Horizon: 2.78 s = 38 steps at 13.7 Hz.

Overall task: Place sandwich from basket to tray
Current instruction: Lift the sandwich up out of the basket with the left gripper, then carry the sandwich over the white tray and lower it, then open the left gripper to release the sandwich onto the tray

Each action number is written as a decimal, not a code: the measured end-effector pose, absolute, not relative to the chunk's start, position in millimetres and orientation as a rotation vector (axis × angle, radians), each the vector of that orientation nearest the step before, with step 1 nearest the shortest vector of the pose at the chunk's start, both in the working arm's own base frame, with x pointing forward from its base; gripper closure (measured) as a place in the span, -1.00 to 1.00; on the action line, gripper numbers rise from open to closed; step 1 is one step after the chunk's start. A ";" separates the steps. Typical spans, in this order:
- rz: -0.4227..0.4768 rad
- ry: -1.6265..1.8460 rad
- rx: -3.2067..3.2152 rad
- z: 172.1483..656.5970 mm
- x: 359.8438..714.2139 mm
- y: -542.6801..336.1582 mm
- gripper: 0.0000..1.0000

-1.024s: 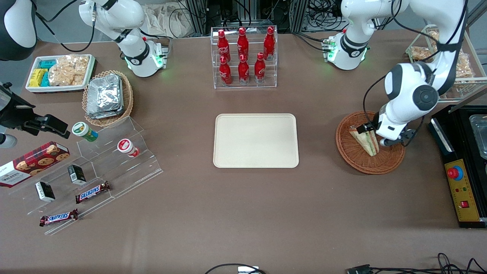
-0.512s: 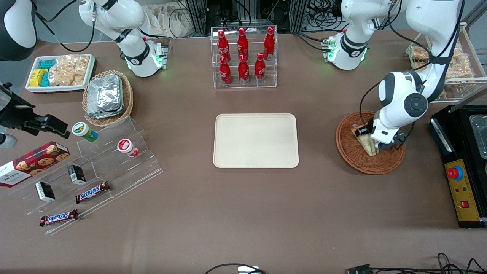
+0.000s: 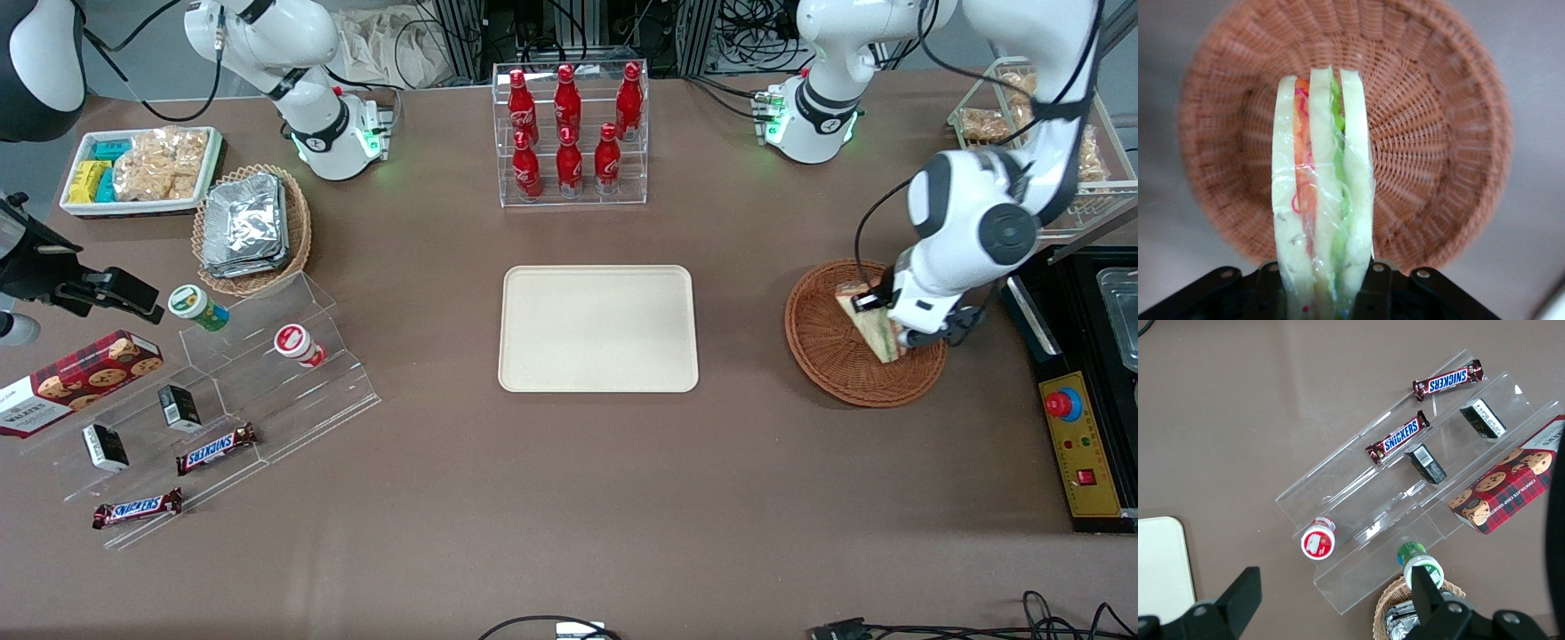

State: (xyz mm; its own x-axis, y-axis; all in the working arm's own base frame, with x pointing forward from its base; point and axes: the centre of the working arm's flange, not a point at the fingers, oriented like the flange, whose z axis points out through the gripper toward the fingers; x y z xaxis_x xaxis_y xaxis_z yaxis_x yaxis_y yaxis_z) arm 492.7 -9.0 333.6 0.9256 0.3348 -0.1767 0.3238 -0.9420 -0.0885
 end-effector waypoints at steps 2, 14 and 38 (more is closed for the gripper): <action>0.317 -0.520 -3.012 413.0 504.0 -9.8 0.59; 0.396 -0.053 -3.054 535.5 513.8 -257.3 0.59; 0.267 0.119 -3.076 228.8 481.2 -361.4 0.07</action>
